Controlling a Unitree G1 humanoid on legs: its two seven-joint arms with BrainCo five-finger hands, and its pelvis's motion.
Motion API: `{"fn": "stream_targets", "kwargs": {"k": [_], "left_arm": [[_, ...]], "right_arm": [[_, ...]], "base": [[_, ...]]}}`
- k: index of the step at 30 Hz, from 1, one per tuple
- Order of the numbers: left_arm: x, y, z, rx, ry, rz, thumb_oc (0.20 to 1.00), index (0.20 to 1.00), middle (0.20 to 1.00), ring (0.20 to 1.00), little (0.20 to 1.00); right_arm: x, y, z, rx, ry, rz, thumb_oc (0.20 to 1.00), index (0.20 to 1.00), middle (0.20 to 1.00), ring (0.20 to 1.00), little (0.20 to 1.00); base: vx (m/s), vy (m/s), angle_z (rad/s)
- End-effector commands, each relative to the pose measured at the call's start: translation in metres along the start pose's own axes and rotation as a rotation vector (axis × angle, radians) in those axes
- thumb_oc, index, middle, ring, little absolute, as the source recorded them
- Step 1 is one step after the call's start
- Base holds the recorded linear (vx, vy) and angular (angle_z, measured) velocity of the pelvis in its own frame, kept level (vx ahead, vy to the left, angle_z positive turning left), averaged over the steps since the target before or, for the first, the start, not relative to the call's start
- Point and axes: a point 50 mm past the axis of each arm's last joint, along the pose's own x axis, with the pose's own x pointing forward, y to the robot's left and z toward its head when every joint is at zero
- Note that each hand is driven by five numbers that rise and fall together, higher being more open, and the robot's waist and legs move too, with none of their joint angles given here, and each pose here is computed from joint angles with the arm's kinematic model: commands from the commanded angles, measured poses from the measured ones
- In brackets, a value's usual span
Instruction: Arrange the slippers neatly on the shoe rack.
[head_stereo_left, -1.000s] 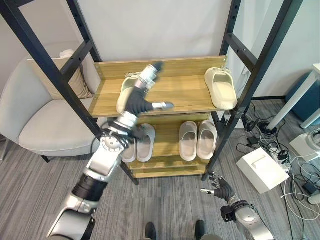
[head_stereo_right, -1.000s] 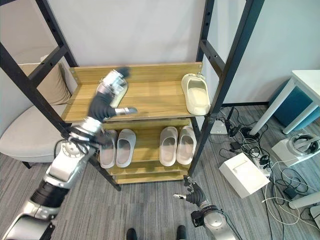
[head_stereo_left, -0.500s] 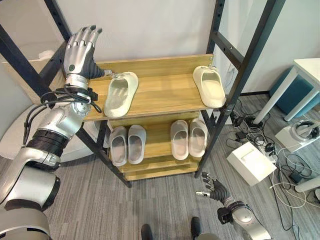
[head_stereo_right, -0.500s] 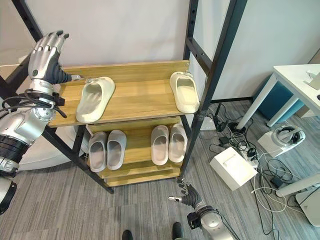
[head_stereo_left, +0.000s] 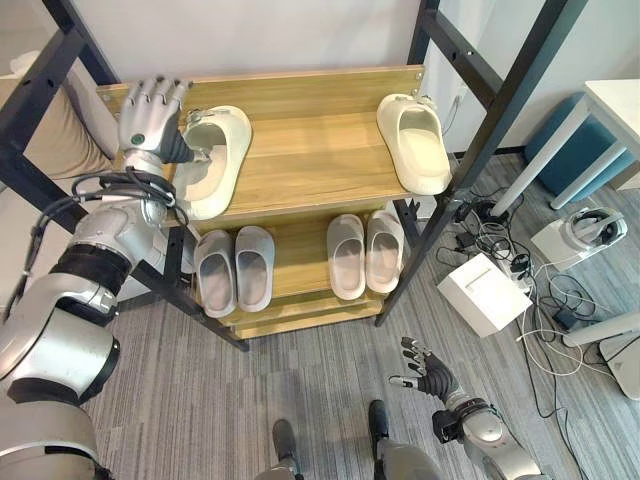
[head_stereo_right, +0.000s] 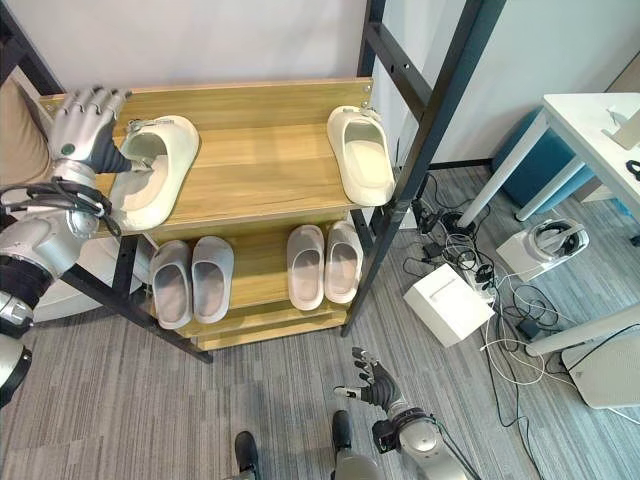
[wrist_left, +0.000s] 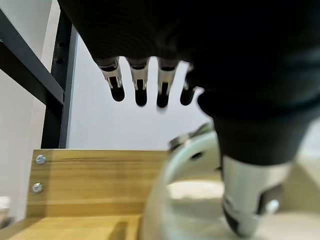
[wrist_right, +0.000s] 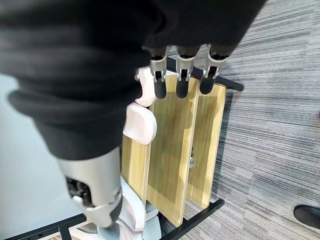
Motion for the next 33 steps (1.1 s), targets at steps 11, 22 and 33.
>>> {"fn": "stream_targets", "kwargs": {"k": [11, 22, 33], "left_arm": [[0.033, 0.055, -0.034, 0.099, 0.148, 0.074, 0.2, 0.2, 0.2, 0.2, 0.2], [0.057, 0.068, 0.083, -0.047, -0.175, 0.163, 0.2, 0.2, 0.2, 0.2, 0.2], [0.063, 0.049, 0.049, -0.108, 0.114, 0.04, 0.2, 0.2, 0.2, 0.2, 0.2]], "right_arm": [[0.002, -0.008, 0.039, 0.009, -0.197, -0.002, 1.0, 1.0, 1.0, 1.0, 1.0], [0.004, -0.01, 0.035, -0.016, -0.156, -0.012, 1.0, 1.0, 1.0, 1.0, 1.0], [-0.012, -0.03, 0.037, -0.011, -0.174, -0.088, 1.0, 1.0, 1.0, 1.0, 1.0]], "base": [[0.01, 0.006, -0.08], [-0.01, -0.027, 0.04], [-0.02, -0.068, -0.17]]}}
